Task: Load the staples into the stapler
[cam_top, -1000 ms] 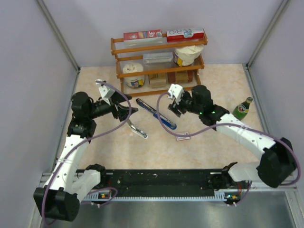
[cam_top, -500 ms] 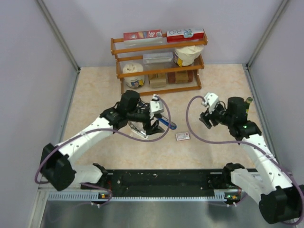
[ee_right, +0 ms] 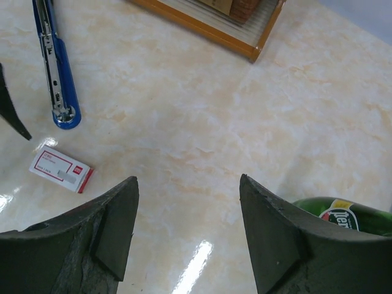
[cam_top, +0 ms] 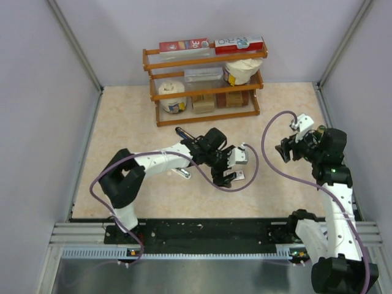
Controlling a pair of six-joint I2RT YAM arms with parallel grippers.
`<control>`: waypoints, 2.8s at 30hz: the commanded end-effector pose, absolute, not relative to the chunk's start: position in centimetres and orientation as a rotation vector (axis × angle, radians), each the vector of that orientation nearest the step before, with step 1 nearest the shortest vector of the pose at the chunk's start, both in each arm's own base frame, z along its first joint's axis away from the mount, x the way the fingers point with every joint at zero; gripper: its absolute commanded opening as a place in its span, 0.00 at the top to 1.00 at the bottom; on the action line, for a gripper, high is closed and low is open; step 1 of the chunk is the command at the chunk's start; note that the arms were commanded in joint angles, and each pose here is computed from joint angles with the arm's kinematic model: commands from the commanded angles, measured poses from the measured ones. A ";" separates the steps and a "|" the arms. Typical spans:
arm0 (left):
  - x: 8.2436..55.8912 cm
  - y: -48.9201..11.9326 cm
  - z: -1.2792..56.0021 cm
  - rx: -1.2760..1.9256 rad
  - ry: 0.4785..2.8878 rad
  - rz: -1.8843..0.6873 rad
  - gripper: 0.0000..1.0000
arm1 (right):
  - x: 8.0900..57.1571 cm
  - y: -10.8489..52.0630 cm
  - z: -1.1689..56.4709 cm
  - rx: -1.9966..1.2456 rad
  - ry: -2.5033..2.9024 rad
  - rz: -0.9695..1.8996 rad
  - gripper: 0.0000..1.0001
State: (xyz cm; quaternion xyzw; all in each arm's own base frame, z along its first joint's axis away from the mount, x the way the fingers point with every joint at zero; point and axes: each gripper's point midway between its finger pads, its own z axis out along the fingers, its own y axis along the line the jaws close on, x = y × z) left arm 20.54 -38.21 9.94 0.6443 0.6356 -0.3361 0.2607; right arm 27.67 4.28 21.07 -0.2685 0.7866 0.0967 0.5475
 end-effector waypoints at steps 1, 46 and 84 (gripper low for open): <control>22.4 -39.9 9.6 1.730 1.715 -0.841 0.09 | 27.2 4.9 22.0 -0.644 1.817 0.264 0.34; 23.2 -41.5 5.9 1.800 1.807 -0.721 0.55 | 26.9 6.0 21.6 -0.658 1.817 0.357 0.34; 21.3 -40.4 1.0 1.962 1.801 -0.568 0.45 | 26.8 5.9 21.7 -0.654 1.811 0.346 0.34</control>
